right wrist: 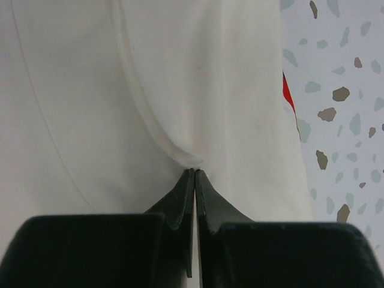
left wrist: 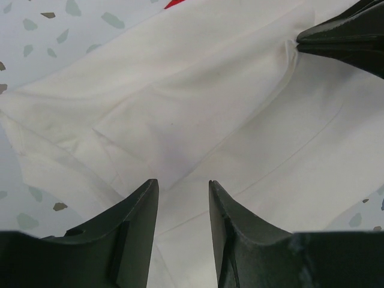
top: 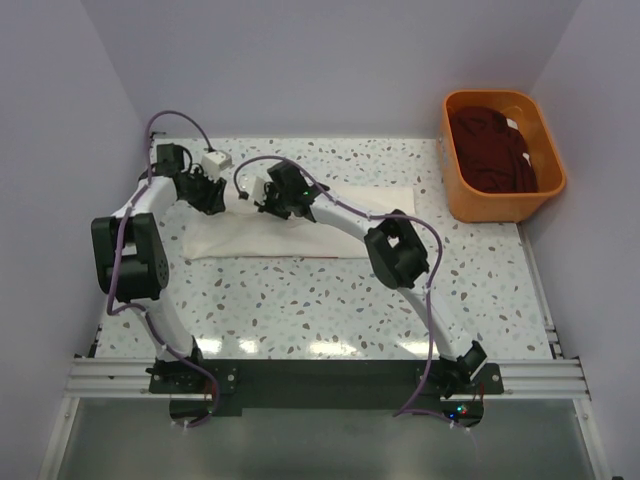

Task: Fold and stack the t-shirts
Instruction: Fold the tshirt

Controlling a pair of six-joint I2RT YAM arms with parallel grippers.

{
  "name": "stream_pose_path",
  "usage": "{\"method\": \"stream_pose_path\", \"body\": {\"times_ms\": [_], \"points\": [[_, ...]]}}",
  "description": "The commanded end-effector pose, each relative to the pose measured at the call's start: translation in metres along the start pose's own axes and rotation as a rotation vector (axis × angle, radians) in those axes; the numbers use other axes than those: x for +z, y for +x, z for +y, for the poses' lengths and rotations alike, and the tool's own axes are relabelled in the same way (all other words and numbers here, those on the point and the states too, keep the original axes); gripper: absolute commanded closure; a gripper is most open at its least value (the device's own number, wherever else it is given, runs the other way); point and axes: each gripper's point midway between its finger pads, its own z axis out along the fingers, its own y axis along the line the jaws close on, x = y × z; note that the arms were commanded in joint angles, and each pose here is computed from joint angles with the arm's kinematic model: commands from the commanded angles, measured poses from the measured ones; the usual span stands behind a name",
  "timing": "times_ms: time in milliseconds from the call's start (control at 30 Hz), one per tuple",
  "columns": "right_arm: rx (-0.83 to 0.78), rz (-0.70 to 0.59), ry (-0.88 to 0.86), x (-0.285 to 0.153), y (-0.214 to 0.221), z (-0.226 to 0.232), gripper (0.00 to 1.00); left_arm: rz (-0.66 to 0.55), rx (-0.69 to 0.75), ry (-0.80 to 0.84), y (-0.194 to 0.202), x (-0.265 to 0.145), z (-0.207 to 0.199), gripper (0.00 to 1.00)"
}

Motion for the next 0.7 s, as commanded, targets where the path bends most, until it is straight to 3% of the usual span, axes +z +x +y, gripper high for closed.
{"method": "stream_pose_path", "body": {"times_ms": [0, 33, 167, 233, 300, 433, 667], "points": [[-0.024, -0.018, 0.01, -0.019, -0.011, -0.017, 0.97, 0.0, 0.023, -0.023, -0.004, 0.0, 0.011, 0.57], [-0.02, -0.003, 0.021, -0.023, -0.009, -0.021, 0.93, 0.007, -0.011, -0.025, -0.002, -0.002, 0.011, 0.58], [0.043, -0.042, 0.102, -0.063, -0.034, -0.054, 0.58, -0.018, -0.109, -0.033, -0.006, -0.019, 0.008, 0.59], [0.07, -0.043, 0.135, -0.084, -0.035, -0.072, 0.51, -0.04, -0.158, -0.039, -0.009, -0.033, 0.002, 0.59], [0.091, -0.05, 0.181, -0.114, -0.037, -0.093, 0.5, -0.056, -0.171, -0.009, -0.008, -0.042, -0.015, 0.59], [0.136, 0.072, 0.196, -0.149, 0.001, -0.106, 0.48, -0.039, -0.187, 0.044, 0.003, -0.047, -0.044, 0.59], [0.211, 0.341, 0.168, -0.181, 0.111, -0.126, 0.61, 0.094, -0.296, 0.035, 0.041, -0.035, -0.068, 0.63]]}}
